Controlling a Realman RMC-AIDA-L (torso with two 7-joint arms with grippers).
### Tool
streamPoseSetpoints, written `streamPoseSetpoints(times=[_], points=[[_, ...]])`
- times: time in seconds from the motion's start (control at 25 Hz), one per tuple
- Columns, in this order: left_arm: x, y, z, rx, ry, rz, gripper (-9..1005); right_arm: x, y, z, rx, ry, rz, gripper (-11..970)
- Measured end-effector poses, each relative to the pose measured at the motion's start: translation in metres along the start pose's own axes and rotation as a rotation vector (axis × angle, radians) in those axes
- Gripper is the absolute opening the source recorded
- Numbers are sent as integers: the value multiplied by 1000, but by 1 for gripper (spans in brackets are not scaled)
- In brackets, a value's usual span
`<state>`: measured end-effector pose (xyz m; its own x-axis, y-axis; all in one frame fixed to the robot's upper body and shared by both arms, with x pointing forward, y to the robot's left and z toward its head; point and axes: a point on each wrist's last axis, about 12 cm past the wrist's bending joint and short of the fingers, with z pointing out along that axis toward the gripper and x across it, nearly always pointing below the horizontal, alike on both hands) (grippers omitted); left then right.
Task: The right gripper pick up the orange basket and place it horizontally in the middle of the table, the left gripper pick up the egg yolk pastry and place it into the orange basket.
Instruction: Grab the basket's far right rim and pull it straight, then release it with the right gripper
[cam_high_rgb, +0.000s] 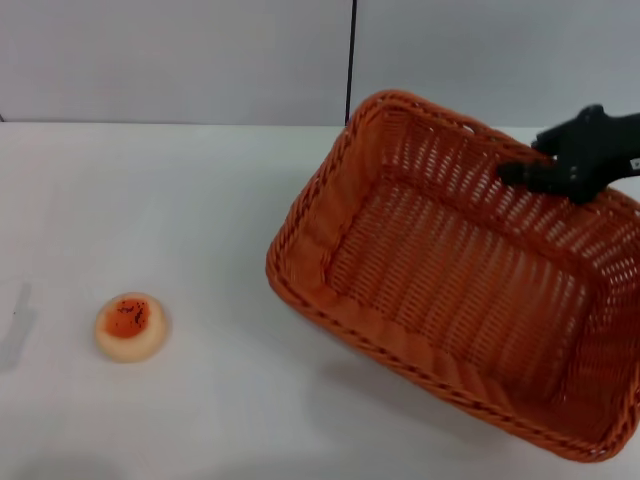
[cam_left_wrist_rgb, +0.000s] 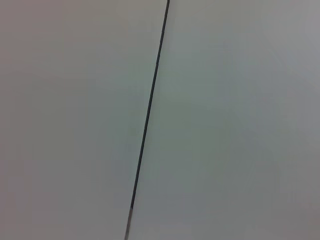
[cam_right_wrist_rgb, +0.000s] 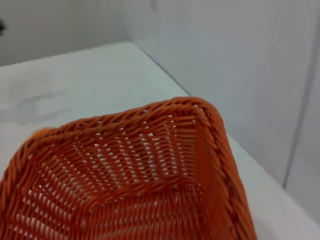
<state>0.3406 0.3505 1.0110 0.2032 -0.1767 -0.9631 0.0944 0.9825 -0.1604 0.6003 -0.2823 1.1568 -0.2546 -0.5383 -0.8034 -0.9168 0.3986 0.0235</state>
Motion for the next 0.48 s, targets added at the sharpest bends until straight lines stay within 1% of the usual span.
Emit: streamPoseSetpoints(times=[0.04, 0.08, 0.12, 0.16, 0.2, 0.24, 0.36, 0.4, 0.48], points=[[-1, 0, -1, 0, -3, 6, 798, -1, 1, -1, -4, -21, -52, 162], [-1, 0, -3, -2, -7, 10, 799, -3, 2, -4, -10, -58, -151, 164], [-2, 0, -4, -2, -9, 11, 799, -3, 2, -4, -10, -58, -151, 166], [-2, 0, -6, -4, -9, 12, 799, -4, 3, -5, -15, -70, -201, 167], [-3, 0, -7, -5, -11, 12, 799, -5, 4, -6, -23, -81, -277, 169], [-3, 0, -7, -5, -11, 12, 799, -5, 4, -6, -23, -81, -277, 171], [-4, -1, -10, -6, -18, 13, 799, -8, 5, -5, -46, -88, -352, 176], [-5, -1, -11, -5, -22, 13, 799, -9, 7, -2, -71, -86, -380, 178], [-5, -1, -11, -5, -24, 13, 798, -10, 8, 1, -85, -77, -390, 181]])
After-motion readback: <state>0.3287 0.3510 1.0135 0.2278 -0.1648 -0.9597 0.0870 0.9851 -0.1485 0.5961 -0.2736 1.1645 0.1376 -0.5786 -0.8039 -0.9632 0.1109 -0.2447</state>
